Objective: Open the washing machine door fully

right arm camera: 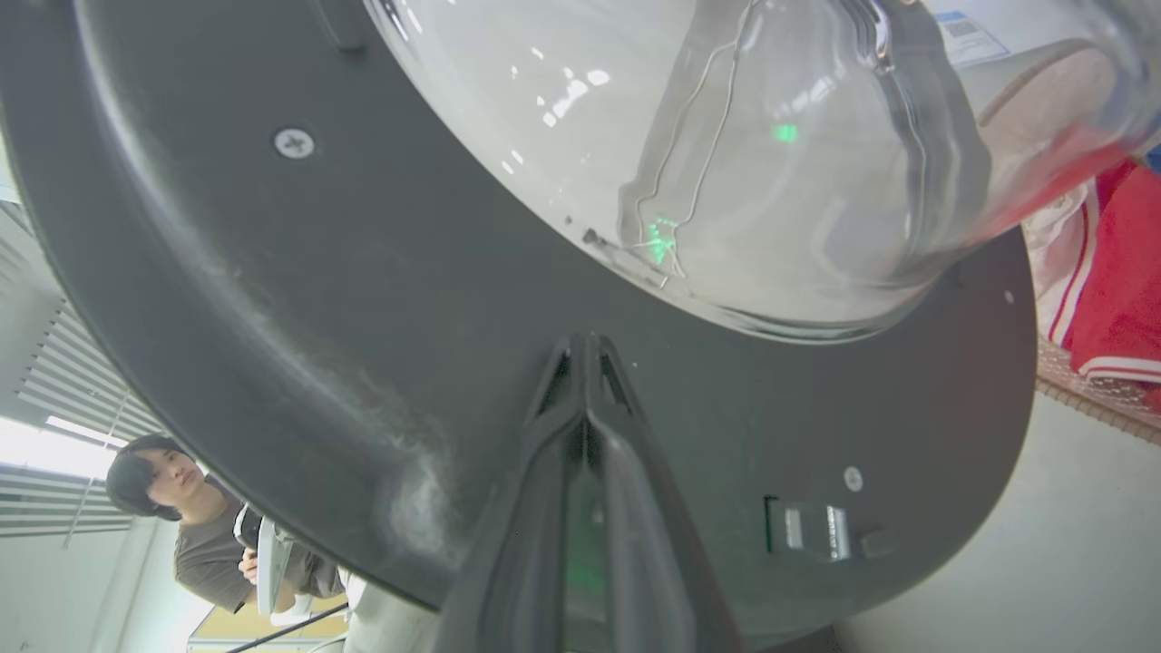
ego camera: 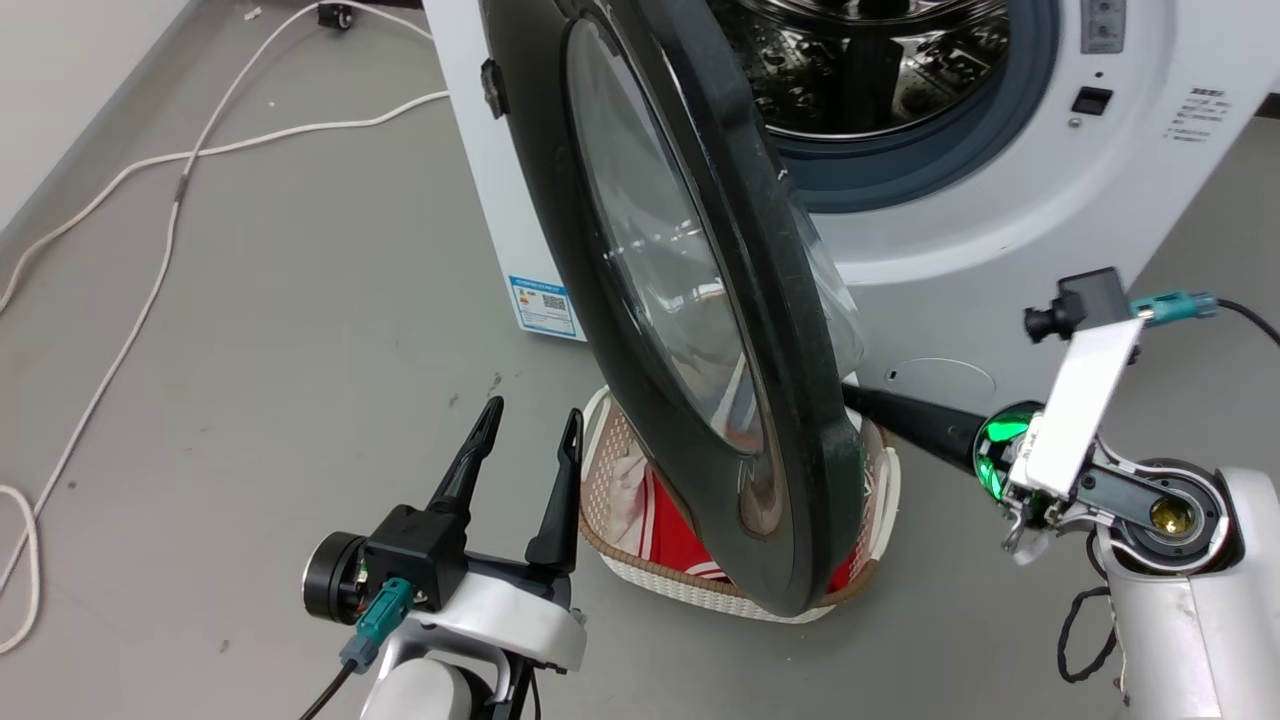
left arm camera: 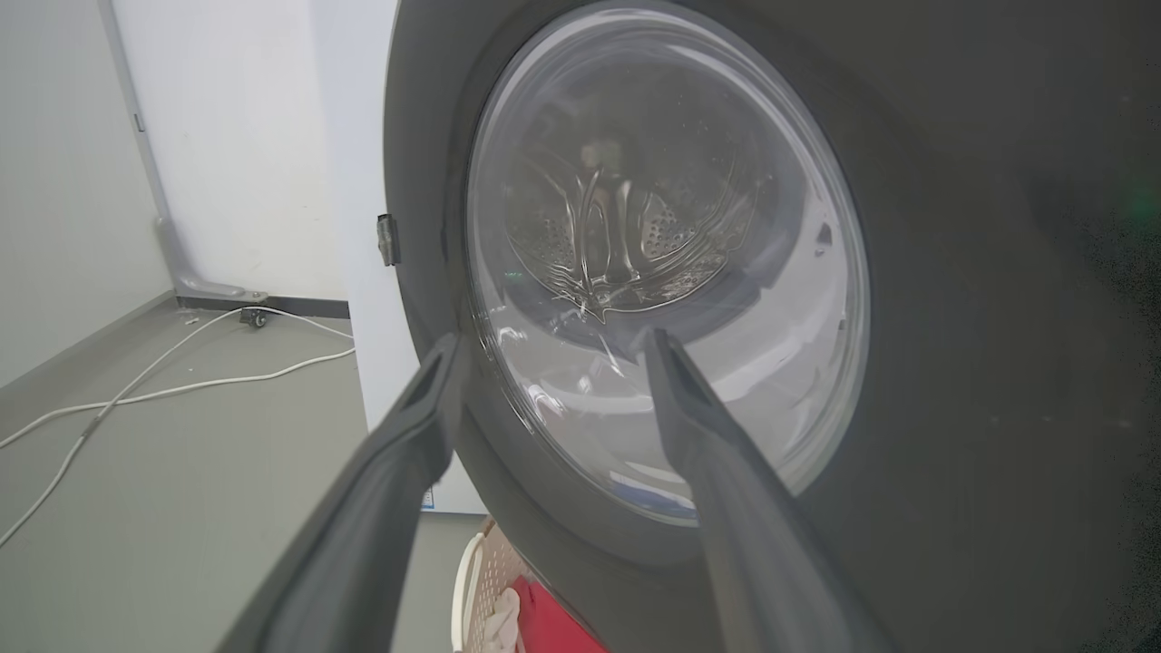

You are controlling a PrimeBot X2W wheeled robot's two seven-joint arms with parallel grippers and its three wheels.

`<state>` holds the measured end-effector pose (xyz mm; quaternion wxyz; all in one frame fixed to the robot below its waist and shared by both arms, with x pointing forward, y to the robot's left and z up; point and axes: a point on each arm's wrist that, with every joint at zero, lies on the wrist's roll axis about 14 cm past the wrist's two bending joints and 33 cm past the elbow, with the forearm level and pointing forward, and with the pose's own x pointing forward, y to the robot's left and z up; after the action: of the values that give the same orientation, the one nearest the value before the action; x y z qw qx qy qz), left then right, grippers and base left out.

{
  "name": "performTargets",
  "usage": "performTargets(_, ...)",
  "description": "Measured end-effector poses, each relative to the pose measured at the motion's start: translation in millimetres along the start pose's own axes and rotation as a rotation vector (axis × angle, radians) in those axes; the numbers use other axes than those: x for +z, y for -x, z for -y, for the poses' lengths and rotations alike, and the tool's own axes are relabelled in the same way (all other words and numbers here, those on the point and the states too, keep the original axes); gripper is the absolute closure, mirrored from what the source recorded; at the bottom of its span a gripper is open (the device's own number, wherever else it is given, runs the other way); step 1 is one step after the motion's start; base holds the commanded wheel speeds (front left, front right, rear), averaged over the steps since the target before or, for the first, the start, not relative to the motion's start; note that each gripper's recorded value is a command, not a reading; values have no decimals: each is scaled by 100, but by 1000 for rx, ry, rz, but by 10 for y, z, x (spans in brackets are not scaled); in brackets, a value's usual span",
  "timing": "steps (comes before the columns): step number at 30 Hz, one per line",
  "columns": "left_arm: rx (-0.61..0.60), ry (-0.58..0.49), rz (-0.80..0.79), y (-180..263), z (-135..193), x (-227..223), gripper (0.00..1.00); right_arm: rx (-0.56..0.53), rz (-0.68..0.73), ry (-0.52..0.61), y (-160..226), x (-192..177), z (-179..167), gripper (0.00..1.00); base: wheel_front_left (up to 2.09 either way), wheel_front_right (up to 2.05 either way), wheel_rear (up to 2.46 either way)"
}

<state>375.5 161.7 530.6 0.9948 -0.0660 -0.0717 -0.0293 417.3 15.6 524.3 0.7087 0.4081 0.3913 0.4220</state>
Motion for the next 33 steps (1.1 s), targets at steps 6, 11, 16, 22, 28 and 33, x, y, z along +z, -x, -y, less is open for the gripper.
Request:
performTargets(6,-27,-1,-2,-33,75,-15,0,-21,315,5,304,387,20,100,0,0,0)
performTargets(11,-58,4,-8,-64,160,-46,0,-89,562,47,728,630,96,100,0,0,0)
performTargets(16,-93,-2,-16,-98,236,-79,0,-203,763,80,1270,662,280,100,0,0,0)
performTargets(22,-137,-23,-48,-76,300,-182,0,-369,947,142,1855,502,474,0,0,0,0)
performTargets(28,-169,-23,-61,-78,375,-227,0,-522,1098,281,2267,359,497,0,0,0,0)
performTargets(33,-186,-32,-59,-81,395,-217,0,-642,1170,504,2544,392,340,0,0,0,0)
